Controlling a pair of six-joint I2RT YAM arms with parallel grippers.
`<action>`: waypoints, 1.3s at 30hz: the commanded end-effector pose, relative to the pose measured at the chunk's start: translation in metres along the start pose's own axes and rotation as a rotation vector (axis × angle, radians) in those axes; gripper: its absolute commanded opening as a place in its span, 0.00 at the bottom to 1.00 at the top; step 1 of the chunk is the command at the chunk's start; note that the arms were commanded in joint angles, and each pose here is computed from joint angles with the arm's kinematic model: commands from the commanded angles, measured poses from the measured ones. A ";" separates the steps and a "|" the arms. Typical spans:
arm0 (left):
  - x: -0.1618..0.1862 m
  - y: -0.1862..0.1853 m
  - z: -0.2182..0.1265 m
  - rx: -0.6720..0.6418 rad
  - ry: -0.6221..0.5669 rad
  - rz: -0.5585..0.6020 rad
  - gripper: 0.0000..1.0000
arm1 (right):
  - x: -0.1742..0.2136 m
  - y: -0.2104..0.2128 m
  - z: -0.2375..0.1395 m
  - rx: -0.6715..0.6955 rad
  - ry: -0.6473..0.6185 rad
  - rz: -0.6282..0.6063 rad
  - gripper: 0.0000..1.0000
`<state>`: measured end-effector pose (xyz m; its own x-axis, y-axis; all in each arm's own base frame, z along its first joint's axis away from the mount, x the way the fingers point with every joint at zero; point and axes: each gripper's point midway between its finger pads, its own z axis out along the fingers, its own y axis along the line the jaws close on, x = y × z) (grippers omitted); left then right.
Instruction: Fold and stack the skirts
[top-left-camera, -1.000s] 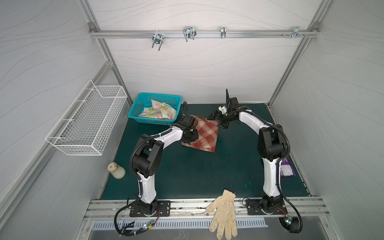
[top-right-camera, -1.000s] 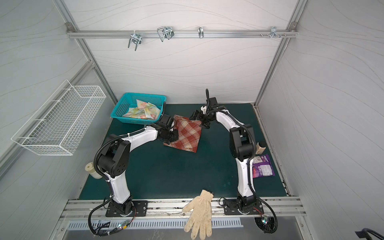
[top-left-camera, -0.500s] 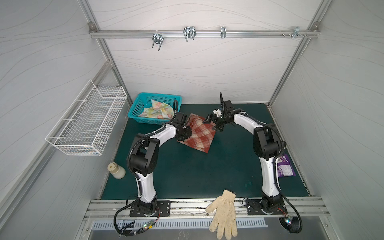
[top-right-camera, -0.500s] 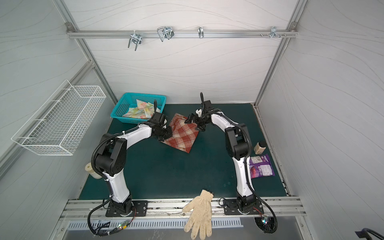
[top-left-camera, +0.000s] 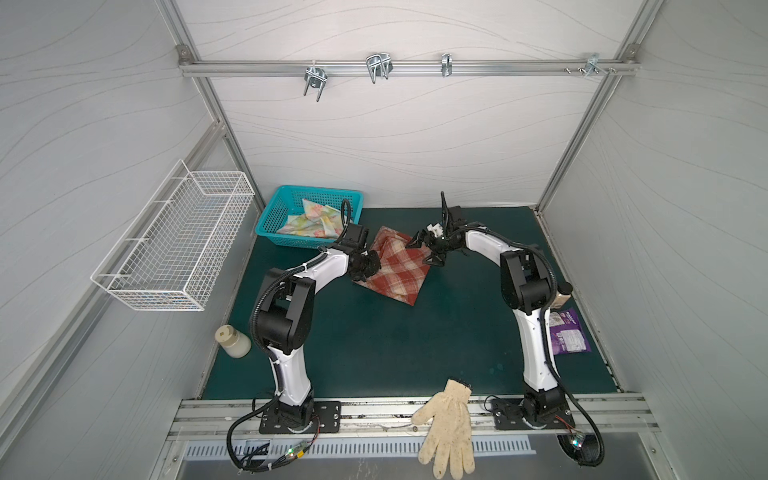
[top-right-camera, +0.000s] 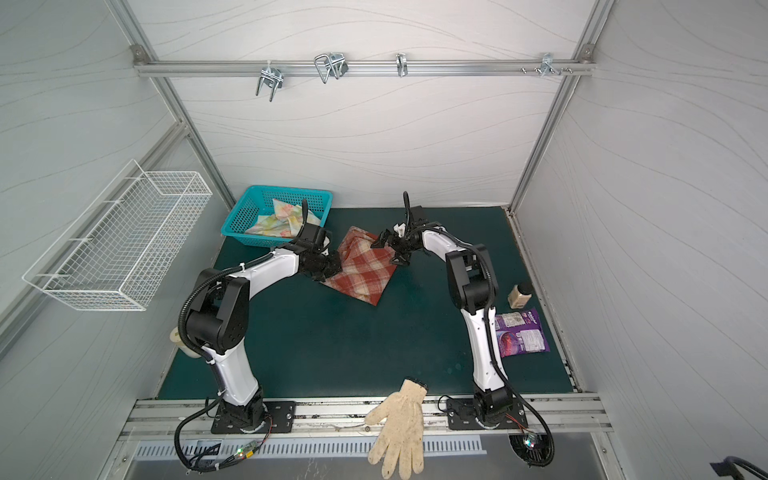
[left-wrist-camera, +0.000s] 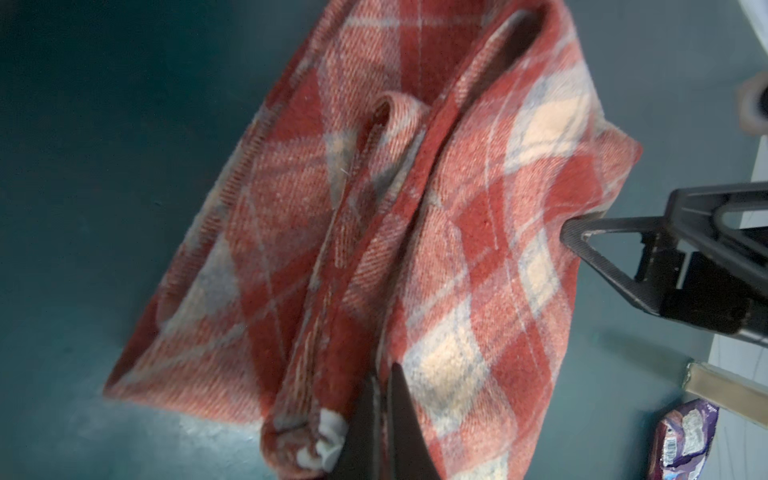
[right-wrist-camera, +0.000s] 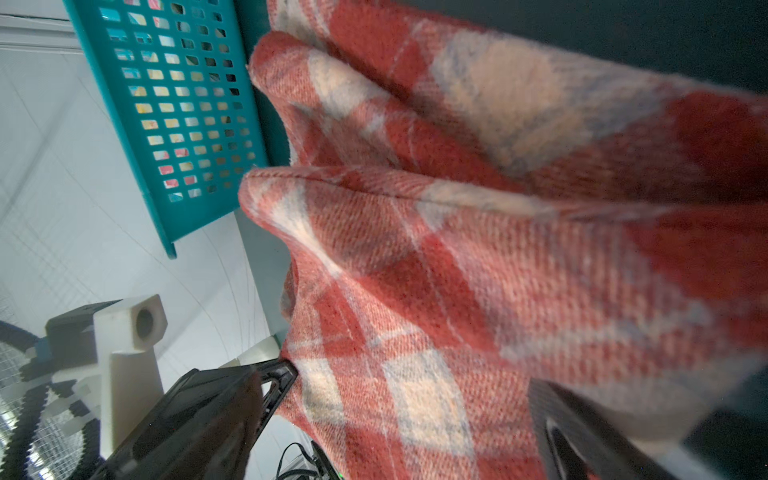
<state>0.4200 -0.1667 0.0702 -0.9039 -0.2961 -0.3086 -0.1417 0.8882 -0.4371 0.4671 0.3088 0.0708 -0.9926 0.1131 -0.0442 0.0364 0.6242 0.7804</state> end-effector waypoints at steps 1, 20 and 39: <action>-0.009 0.011 -0.012 -0.018 -0.045 -0.017 0.00 | -0.007 -0.016 0.005 -0.001 -0.016 0.041 0.99; 0.000 0.019 -0.005 -0.017 -0.034 -0.039 0.00 | -0.048 0.023 0.008 -0.157 -0.057 0.065 0.99; -0.005 0.027 -0.008 -0.059 -0.047 -0.022 0.00 | 0.009 0.055 -0.044 -0.096 -0.126 -0.114 0.99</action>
<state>0.4121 -0.1466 0.0591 -0.8929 -0.3299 -0.3066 -0.1856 0.8898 -0.4169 0.4745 0.3014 0.0978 -0.9782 0.1847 -0.0947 0.0249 0.5571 0.8301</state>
